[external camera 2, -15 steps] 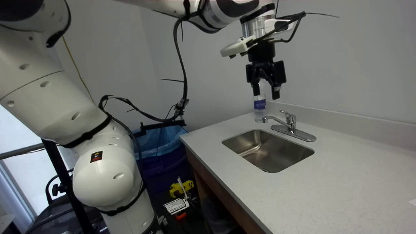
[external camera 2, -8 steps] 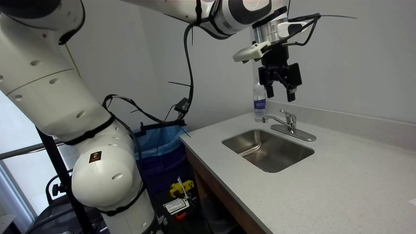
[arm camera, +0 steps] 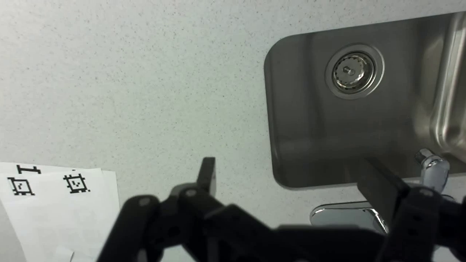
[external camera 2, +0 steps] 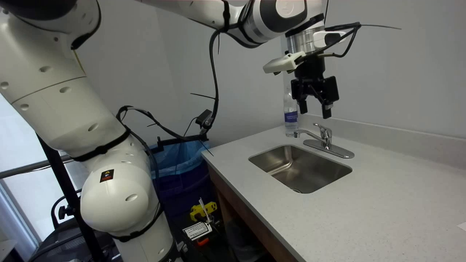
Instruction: Slide the spout to the left
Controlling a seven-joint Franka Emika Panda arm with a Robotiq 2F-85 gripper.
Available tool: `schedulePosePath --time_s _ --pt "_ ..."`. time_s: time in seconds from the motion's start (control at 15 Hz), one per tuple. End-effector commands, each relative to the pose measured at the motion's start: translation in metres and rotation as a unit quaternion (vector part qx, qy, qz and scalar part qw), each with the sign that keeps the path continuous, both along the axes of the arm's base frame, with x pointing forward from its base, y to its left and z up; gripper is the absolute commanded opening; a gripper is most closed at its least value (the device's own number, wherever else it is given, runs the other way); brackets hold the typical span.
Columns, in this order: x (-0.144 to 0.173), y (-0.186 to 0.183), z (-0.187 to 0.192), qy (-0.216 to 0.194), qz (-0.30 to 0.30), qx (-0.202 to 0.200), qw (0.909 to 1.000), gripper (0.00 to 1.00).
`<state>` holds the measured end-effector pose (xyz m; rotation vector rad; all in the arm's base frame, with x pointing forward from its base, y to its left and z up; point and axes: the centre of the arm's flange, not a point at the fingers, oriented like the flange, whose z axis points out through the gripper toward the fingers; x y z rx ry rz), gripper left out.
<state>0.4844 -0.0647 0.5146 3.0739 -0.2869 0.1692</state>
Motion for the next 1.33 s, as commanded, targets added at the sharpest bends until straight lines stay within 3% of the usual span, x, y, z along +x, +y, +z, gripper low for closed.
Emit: schedulePosePath --time_s 0.0,0.67,1.27 --pt "0.038 -0.005 -0.022 0.006 -0.01 -0.006 0.9999 1.0" --pt "0.123 0.012 -0.083 0.065 0.004 0.003 0.9979 1.0" --pt "0.146 0.03 -0.085 0.115 0.029 -0.003 0.993 1.0"
